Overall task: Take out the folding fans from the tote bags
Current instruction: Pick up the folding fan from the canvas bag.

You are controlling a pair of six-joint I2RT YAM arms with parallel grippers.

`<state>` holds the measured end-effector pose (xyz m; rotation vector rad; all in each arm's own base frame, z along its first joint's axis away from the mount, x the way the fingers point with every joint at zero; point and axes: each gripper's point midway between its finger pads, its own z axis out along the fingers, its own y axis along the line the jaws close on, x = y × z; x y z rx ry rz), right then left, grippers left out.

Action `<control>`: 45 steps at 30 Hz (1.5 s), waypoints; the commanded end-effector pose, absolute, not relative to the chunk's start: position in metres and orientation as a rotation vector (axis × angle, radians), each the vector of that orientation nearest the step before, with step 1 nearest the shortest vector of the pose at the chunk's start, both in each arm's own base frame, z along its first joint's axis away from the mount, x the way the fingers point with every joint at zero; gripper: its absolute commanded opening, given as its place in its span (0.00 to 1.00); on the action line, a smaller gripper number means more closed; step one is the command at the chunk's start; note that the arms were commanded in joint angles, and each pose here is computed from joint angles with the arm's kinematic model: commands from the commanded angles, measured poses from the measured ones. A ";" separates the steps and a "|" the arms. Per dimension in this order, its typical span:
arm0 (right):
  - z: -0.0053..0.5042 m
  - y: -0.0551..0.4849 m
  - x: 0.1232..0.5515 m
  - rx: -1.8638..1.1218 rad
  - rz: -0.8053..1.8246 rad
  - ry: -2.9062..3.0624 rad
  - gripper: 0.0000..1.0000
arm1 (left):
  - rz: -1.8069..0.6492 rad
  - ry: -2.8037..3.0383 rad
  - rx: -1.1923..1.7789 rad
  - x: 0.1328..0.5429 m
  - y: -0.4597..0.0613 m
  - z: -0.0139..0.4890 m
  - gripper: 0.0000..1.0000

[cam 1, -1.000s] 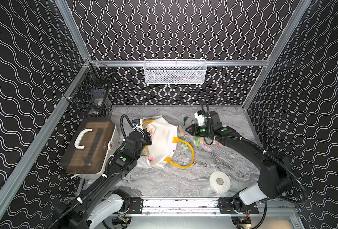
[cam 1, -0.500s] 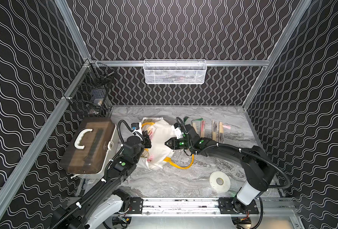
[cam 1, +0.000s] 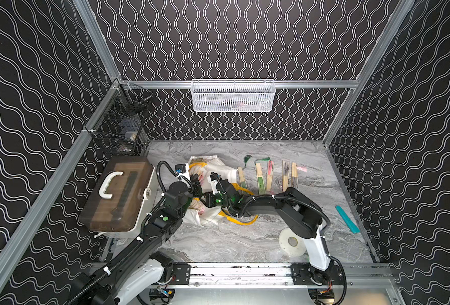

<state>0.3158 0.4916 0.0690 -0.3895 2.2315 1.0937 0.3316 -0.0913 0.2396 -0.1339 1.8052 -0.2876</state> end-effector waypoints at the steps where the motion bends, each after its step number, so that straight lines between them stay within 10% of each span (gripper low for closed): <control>1: 0.074 0.506 0.329 -0.291 1.152 2.182 0.45 | -0.305 1.765 -0.137 0.331 -0.091 0.251 0.00; 20: 0.054 0.486 0.357 -0.027 1.395 2.179 0.62 | -0.456 1.633 0.027 0.284 -0.104 0.263 0.00; 45: 0.072 0.512 0.362 -0.086 1.824 2.020 0.59 | -0.598 1.626 0.027 0.280 -0.119 0.232 0.00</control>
